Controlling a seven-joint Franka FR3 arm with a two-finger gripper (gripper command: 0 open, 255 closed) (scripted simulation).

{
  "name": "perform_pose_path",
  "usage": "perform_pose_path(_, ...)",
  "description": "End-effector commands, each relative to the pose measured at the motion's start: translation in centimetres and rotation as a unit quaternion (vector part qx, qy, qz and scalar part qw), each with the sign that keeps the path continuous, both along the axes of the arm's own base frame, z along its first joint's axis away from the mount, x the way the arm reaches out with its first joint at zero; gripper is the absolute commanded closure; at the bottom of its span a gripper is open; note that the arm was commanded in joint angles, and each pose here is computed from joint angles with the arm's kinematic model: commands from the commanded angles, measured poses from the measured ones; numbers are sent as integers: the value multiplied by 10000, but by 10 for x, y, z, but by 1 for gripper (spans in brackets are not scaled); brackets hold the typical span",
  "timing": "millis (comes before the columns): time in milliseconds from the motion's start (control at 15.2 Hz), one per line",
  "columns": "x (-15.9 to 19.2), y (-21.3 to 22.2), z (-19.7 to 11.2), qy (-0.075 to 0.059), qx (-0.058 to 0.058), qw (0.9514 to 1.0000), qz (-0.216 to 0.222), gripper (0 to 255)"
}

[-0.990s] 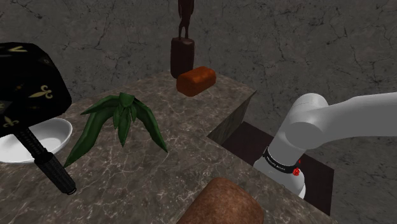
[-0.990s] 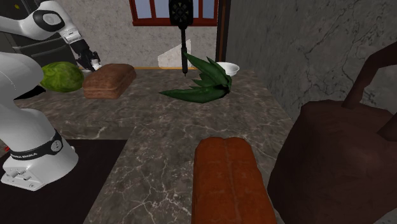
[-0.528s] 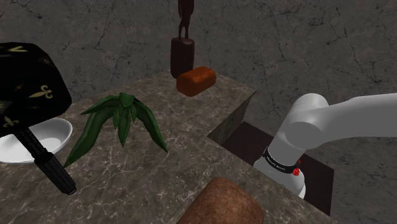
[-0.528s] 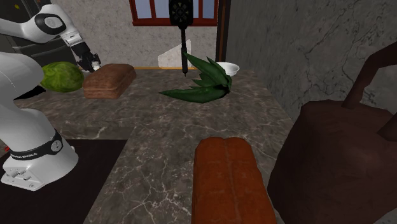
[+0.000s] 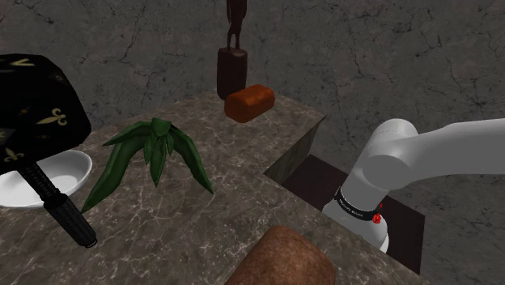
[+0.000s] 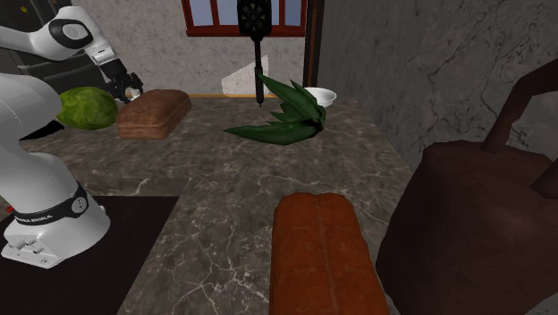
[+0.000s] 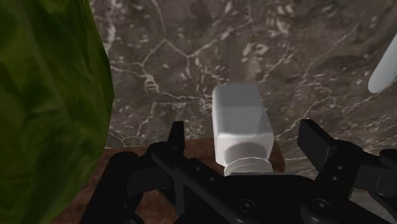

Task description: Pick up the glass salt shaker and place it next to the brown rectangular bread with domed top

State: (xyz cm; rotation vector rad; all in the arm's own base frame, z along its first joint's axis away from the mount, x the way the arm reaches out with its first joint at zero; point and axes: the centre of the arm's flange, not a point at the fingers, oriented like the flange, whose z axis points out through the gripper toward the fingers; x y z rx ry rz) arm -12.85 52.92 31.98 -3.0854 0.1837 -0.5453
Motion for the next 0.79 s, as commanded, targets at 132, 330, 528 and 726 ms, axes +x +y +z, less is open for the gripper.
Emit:
perform_pose_path(132, -14, 1, 37, 0, 0, 10000, 0, 0)
perform_pose_path(330, -17, 1, 47, 0, 0, 10000, 0, 0)
perform_pose_path(528, -17, 1, 47, 0, 0, 10000, 0, 0)
perform_pose_path(726, -17, 1, 47, 0, 1, 10000, 0, 0)
